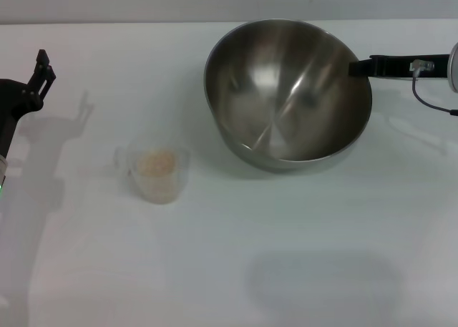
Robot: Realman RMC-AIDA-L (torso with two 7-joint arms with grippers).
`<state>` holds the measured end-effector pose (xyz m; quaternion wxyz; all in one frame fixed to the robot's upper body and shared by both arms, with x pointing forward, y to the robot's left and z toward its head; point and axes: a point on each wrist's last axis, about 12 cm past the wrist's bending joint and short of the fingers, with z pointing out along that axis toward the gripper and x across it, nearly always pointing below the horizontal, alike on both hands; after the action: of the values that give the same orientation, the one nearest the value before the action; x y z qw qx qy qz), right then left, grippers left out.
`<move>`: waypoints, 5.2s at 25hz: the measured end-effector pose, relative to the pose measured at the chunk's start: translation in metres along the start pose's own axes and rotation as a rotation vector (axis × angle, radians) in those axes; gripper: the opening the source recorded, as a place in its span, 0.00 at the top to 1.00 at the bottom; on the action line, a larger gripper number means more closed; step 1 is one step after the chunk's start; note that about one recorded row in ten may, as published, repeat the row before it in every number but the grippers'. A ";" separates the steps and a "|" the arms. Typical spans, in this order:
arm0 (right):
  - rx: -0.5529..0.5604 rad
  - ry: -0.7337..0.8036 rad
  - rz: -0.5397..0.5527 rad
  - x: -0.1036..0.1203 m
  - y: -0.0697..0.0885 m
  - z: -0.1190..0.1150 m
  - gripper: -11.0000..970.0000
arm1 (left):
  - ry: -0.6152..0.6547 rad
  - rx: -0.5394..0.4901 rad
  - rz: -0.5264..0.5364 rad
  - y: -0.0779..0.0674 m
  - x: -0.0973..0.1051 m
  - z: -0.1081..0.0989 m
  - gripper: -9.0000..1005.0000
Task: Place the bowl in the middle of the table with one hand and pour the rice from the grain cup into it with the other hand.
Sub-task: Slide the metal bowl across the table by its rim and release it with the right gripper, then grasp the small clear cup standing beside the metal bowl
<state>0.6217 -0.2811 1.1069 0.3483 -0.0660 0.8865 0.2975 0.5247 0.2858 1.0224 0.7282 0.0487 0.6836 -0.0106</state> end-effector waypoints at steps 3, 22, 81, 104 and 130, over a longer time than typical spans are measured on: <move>-0.006 -0.011 0.016 -0.001 0.000 -0.003 0.85 | -0.002 0.000 0.000 0.000 0.000 0.000 0.14; -0.064 -0.266 0.087 0.003 -0.011 -0.058 0.41 | -0.001 -0.005 0.006 0.003 0.001 -0.003 0.14; 0.269 -0.866 -0.438 0.130 -0.040 -0.062 0.19 | 0.133 0.343 0.102 -0.032 0.037 -0.085 0.14; 0.241 -0.881 -0.424 0.137 -0.037 -0.064 0.19 | 0.113 0.341 0.048 -0.043 0.033 -0.079 0.14; 0.234 -0.891 -0.425 0.137 -0.036 -0.065 0.19 | 0.100 0.309 0.026 -0.050 0.027 -0.062 0.72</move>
<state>0.4932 -0.3349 1.0376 0.7506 -0.0725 0.6461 0.1181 0.4604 0.2425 0.9891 0.6772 0.1697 0.7084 -0.1036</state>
